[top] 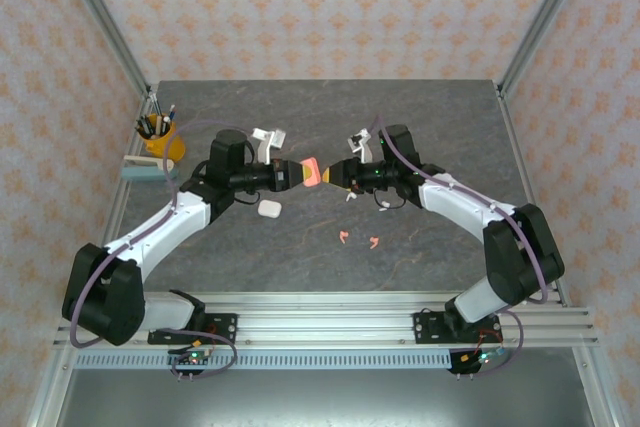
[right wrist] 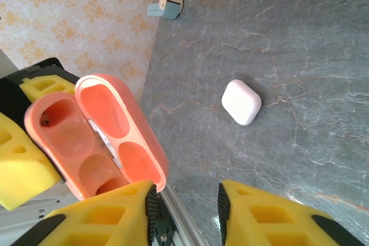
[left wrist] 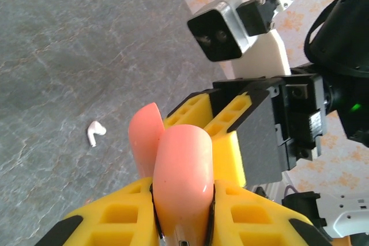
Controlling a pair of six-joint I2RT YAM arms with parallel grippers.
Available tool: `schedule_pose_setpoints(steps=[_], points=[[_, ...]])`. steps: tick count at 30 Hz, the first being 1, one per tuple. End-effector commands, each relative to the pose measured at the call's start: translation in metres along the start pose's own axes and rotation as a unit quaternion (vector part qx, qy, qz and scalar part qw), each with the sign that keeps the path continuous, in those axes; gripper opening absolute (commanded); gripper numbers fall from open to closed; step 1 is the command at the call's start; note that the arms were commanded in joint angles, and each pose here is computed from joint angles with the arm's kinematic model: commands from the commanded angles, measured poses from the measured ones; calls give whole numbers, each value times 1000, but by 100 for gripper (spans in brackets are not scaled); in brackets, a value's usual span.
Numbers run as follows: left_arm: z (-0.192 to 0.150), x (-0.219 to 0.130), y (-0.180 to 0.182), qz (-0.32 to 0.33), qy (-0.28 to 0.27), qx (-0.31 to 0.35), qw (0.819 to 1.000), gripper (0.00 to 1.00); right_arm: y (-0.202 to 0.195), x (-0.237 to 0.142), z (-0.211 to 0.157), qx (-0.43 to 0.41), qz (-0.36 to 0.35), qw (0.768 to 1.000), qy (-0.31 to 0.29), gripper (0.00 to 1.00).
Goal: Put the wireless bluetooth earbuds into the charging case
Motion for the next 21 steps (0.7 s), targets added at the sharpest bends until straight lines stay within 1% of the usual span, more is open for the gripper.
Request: schedule_pose_setpoints(steps=[1,12,21], points=[[13,-1,-16,-35,-5,21,999,0,19,-8,14,-38,28,999,-11,35],[14,1,-17,-41,0,20,999,0,22,-9,19,-45,33,998,-16,35],[14,0,-18,-45,-1,17,999,0,20,-4,24,-45,36,998,-12,32]])
Point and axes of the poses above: each hand's point on the last joint's axis, 136 mm out from that joint toward the fingers, its own x axis out along the fingers, its own y axis along the line the jaws close on, z = x × y, the point moved 9 cm from there along -x, back along the fingers, and after that the axes turned 12 degrees about -x, right-handed, at the moved point
